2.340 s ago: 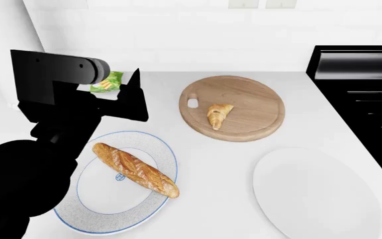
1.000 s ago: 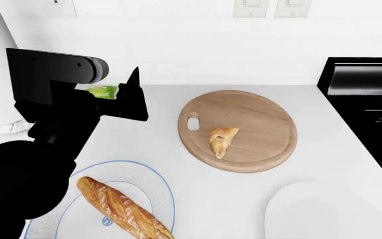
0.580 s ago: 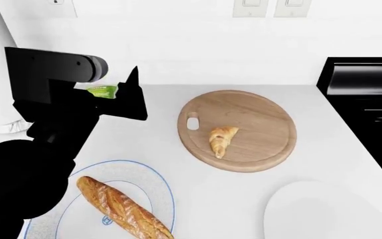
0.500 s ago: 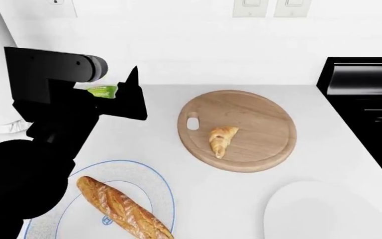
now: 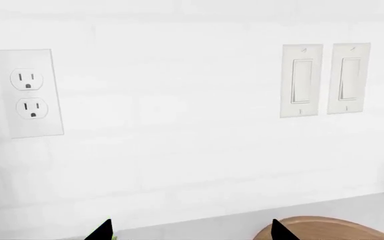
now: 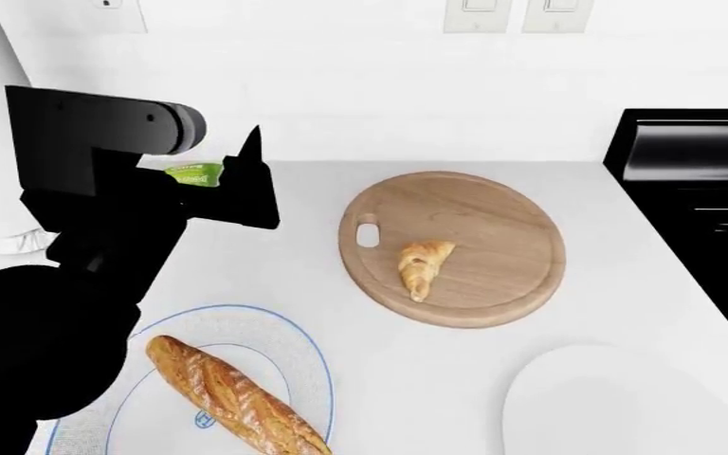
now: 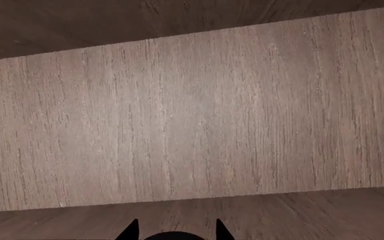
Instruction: From the different types of pastries on the counter, select a croissant and place it on the cutting board. Then retrieve a jar of jam from the cabinet and place it alongside the croissant on the cutting board.
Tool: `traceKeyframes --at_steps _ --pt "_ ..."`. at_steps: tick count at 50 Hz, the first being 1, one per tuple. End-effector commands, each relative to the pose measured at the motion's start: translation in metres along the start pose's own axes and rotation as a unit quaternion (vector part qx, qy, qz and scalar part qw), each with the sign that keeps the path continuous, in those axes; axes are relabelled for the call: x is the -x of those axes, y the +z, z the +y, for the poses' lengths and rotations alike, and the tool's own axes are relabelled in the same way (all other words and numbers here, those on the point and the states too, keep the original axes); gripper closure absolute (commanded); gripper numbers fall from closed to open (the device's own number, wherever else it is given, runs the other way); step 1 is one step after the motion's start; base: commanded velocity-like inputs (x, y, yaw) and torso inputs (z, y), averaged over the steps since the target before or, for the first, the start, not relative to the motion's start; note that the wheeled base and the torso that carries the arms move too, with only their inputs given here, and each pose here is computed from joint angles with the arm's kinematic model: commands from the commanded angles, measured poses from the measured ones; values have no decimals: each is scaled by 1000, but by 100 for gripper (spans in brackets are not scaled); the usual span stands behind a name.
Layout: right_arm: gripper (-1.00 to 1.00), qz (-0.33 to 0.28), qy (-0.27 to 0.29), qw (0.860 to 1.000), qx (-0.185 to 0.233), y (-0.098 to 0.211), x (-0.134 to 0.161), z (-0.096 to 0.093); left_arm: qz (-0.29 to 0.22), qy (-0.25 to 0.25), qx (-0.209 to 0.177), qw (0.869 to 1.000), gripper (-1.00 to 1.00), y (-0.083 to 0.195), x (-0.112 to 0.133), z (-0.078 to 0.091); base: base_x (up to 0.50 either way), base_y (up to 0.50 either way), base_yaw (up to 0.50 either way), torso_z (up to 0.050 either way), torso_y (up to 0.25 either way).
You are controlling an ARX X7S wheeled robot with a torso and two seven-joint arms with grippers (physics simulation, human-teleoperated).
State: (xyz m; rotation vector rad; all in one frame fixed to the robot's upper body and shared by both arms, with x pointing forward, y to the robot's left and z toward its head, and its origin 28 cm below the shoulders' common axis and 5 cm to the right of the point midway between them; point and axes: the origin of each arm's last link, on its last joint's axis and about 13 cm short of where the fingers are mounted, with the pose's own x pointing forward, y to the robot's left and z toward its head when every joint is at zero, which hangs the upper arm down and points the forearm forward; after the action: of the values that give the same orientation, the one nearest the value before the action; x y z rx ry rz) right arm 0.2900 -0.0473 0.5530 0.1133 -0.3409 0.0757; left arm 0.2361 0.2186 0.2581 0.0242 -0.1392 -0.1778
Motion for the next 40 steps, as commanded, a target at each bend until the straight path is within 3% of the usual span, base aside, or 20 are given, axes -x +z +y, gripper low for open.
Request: traceKeyframes --at_steps 1,8,18,34,40 --pt "100 -43 -1 999 22 10 28 6 1 0 -1 1000 -100 2 1 0 0 0 0 0 0" --pt "100 -87 -6 995 55 32 54 18 -2 -3 -1 1000 -100 3 4 -1 0 0 0 0 0" --pt "100 -120 4 990 68 48 74 28 -7 -2 -1 1000 -100 5 8 0 -15 0 0 0 0" --pt "100 -123 2 989 82 52 81 27 -10 -3 4 1000 -100 5 8 1 -495 -1 0 0 0" --pt "100 -108 5 990 95 46 81 27 -9 -3 4 1000 -100 5 7 1 -51 0 0 0 0"
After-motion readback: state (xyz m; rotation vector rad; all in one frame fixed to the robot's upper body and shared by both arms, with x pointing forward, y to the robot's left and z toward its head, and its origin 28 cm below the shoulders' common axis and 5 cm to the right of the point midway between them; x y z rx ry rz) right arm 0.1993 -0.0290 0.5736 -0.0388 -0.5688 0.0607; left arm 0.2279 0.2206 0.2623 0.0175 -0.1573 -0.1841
